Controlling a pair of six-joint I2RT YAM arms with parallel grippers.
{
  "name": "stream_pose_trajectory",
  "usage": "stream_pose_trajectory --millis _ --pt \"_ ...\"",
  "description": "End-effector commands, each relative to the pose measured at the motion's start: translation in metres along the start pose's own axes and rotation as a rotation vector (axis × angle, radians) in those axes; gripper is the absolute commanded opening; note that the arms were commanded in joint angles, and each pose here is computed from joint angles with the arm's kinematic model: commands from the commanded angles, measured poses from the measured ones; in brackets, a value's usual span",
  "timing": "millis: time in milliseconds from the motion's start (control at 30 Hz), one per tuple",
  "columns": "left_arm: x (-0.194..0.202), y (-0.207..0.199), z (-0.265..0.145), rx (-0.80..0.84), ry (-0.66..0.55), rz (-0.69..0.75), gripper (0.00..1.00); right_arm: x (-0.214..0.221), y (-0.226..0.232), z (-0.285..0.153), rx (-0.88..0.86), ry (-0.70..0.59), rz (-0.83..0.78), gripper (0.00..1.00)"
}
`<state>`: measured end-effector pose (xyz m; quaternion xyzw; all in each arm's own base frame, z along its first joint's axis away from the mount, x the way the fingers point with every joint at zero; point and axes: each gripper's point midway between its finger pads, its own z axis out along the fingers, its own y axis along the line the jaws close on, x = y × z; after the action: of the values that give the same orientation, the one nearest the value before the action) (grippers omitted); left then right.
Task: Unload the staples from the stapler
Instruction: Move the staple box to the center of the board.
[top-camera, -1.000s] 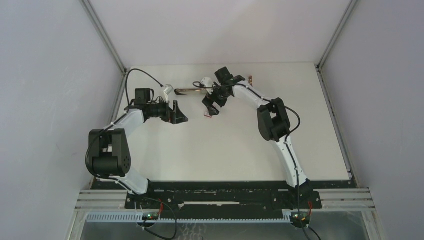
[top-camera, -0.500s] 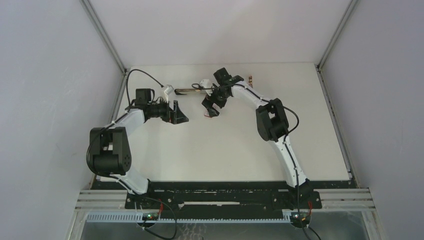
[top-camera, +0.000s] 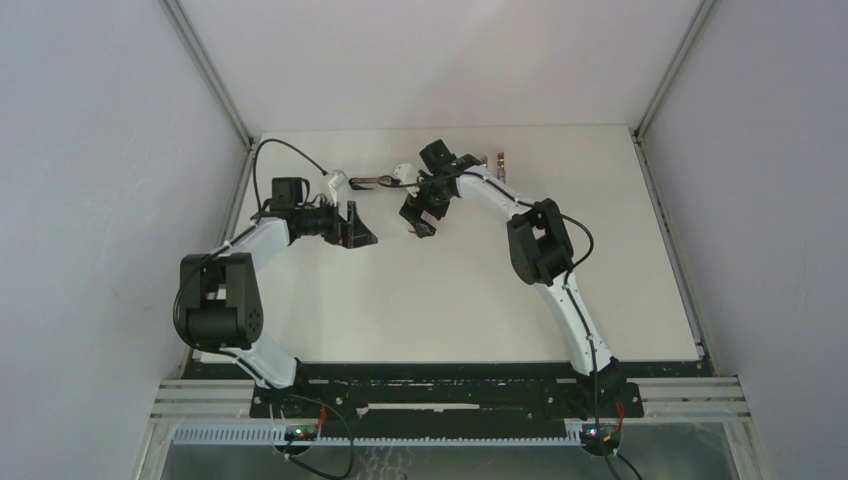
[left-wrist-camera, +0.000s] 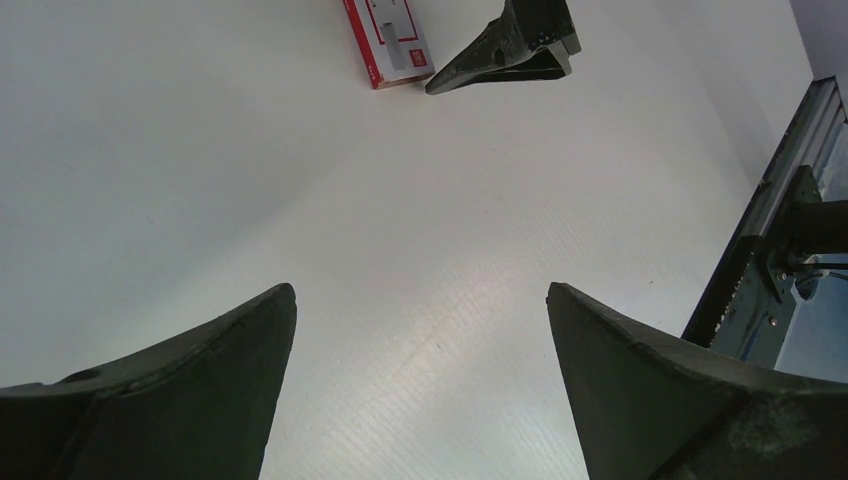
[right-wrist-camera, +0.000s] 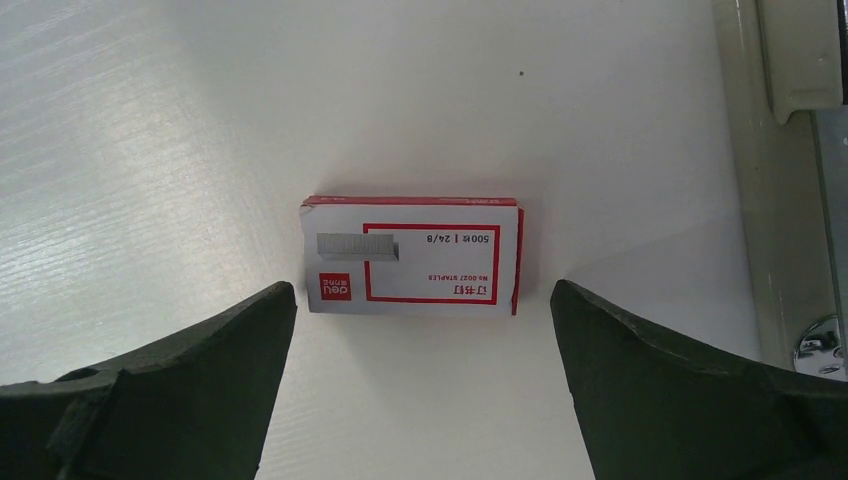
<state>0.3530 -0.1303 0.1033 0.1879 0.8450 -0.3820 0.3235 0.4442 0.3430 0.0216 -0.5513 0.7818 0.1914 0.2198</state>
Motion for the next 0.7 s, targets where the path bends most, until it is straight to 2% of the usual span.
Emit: stream_pose_trajectory --millis 0,233,567,667 --pt "-0.0014 -0.004 0.002 0.038 -0.014 0.0 1.0 -0.0081 -0.0016 0.0055 0.037 0.005 -0.055 0.99" --pt "-0.0016 -0.0033 0.003 0.041 -0.01 -0.007 1.0 -0.0101 0.0001 0.0082 0.047 0.007 -0.078 0.92" --pt "-0.001 -0.0028 0.0033 0.042 -0.008 -0.015 1.0 -0.0127 0.0035 0.007 0.029 -0.004 -0.092 0.73" --pt "-0.0008 -0.0032 0.0035 0.043 -0.007 -0.015 1.0 -0.0122 0.0045 0.0072 0.024 -0.003 -0.09 0.7"
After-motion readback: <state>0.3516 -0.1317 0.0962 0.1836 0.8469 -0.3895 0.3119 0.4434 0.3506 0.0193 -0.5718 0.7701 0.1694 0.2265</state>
